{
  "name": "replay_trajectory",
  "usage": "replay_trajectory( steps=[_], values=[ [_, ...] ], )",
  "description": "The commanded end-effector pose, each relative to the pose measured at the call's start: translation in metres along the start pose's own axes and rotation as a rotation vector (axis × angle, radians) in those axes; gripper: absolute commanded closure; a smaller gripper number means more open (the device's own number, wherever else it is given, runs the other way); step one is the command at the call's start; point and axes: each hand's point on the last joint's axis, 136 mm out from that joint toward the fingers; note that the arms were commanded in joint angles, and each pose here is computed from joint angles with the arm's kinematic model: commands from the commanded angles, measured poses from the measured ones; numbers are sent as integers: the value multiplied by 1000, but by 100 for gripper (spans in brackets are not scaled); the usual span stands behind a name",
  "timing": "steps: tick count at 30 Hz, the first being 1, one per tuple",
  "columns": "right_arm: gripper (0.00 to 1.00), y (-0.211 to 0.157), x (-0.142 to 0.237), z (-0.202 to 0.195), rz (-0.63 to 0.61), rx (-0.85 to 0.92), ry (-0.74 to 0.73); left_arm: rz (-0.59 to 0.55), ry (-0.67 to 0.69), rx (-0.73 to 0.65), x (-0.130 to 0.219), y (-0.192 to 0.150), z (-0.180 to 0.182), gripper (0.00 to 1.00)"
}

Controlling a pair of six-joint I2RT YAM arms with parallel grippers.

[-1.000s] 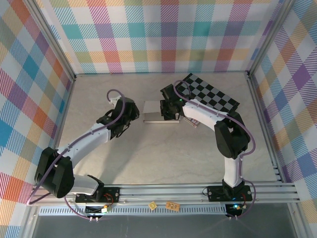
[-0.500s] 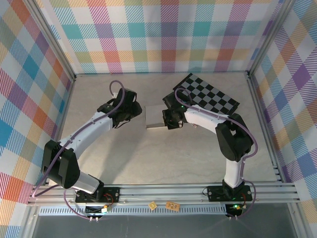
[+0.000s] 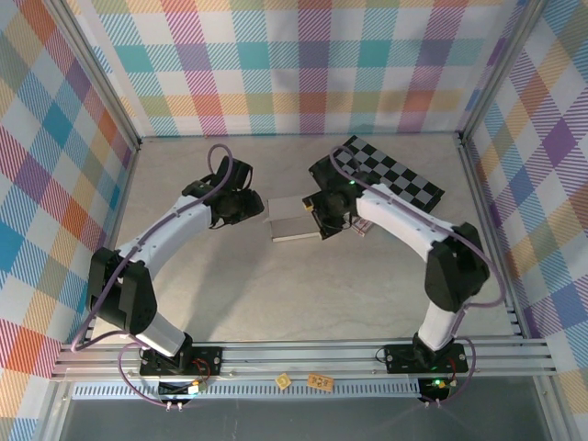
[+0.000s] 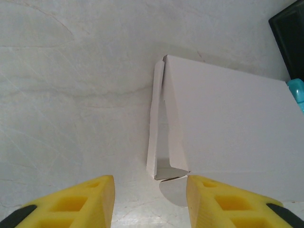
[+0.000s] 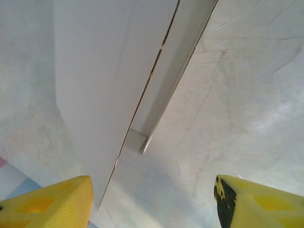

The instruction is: Fold the paper box

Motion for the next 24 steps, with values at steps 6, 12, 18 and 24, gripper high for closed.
replay_trajectory(
  steps=[6, 12, 18, 24],
  values=[
    [35, 50, 70, -10, -98, 275, 67, 97, -118, 23, -22, 14, -28, 57],
    [43, 112, 46, 16, 25, 469, 146, 193, -129, 62, -47, 18, -36, 59],
    [52, 117, -9, 18, 260, 543, 114, 309, -133, 79, -66, 7, -42, 61],
    [52, 120, -31, 18, 293, 565, 121, 366, -136, 90, -79, -6, -39, 62]
  ],
)
Point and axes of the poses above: each hand's point on the last joint's axis, 136 mm out from that joint toward the fingers, its own x axis back along the fingers, its own z axis along the line the jaws close on, y = z × x, and after that the axes turned 11 degrees about x, right-handed
